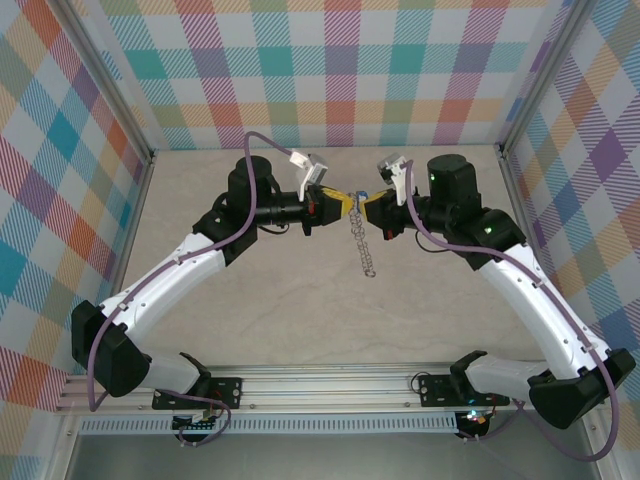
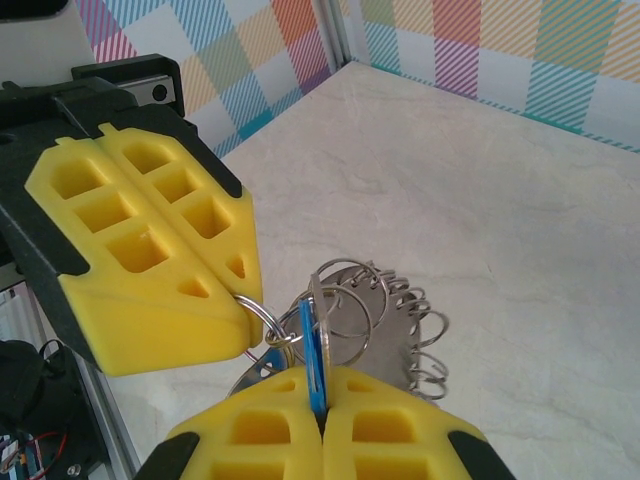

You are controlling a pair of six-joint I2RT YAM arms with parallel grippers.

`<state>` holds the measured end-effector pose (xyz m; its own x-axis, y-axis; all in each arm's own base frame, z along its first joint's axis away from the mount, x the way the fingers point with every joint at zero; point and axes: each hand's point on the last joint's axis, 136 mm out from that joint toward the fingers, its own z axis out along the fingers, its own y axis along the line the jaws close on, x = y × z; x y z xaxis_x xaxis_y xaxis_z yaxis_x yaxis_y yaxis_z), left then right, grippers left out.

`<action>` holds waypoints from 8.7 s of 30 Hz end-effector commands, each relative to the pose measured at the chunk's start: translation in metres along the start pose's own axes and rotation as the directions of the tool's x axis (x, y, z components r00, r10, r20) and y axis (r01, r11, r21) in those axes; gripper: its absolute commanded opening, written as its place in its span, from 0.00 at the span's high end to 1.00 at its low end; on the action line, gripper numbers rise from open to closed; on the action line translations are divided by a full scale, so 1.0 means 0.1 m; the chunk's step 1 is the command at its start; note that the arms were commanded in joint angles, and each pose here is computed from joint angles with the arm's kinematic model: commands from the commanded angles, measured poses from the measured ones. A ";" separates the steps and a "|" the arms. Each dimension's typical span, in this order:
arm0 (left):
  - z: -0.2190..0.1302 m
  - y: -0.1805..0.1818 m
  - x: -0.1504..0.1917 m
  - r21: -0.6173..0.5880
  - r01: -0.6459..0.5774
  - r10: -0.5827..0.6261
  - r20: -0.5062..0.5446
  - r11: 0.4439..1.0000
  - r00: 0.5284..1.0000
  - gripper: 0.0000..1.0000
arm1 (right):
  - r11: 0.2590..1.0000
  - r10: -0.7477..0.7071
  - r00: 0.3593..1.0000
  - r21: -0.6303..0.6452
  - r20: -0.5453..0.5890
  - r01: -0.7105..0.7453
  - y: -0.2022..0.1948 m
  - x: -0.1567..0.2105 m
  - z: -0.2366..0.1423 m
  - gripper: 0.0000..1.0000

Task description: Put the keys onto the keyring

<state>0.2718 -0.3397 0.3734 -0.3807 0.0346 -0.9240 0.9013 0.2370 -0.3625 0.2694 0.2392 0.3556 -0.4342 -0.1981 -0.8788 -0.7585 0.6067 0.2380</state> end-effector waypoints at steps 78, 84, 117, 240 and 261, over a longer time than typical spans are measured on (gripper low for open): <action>-0.03 -0.13 -0.20 0.042 -0.044 0.042 0.054 0.998 0.998 1.00 | 1.000 0.002 0.999 -0.021 -0.041 -0.003 0.08 0.15 0.06 1.00; -0.03 -0.13 -0.20 0.039 -0.046 0.043 0.054 0.998 0.998 1.00 | 0.998 0.023 0.998 -0.056 -0.063 -0.027 0.12 0.24 0.12 1.00; -0.04 -0.14 -0.19 0.041 -0.048 0.046 0.048 0.998 0.998 1.00 | 0.995 -0.076 0.996 0.056 -0.038 0.078 0.00 -0.08 -0.02 1.00; -0.84 1.15 0.43 -0.547 0.241 -0.184 0.158 0.802 0.970 0.26 | 0.895 0.418 0.813 0.032 -0.405 -0.445 -0.20 2.03 0.82 0.26; -2.18 1.38 0.61 -0.936 0.159 0.103 0.200 0.314 0.974 0.00 | 0.557 0.176 0.936 0.753 0.306 -0.351 -1.76 1.04 -0.52 0.00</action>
<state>0.3173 -0.1383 0.3118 -0.2650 -0.2404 -0.9338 0.2550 0.9165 -0.3083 0.3107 0.1128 0.2214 -0.5740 0.0912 -0.8137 -0.1020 0.9781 0.1816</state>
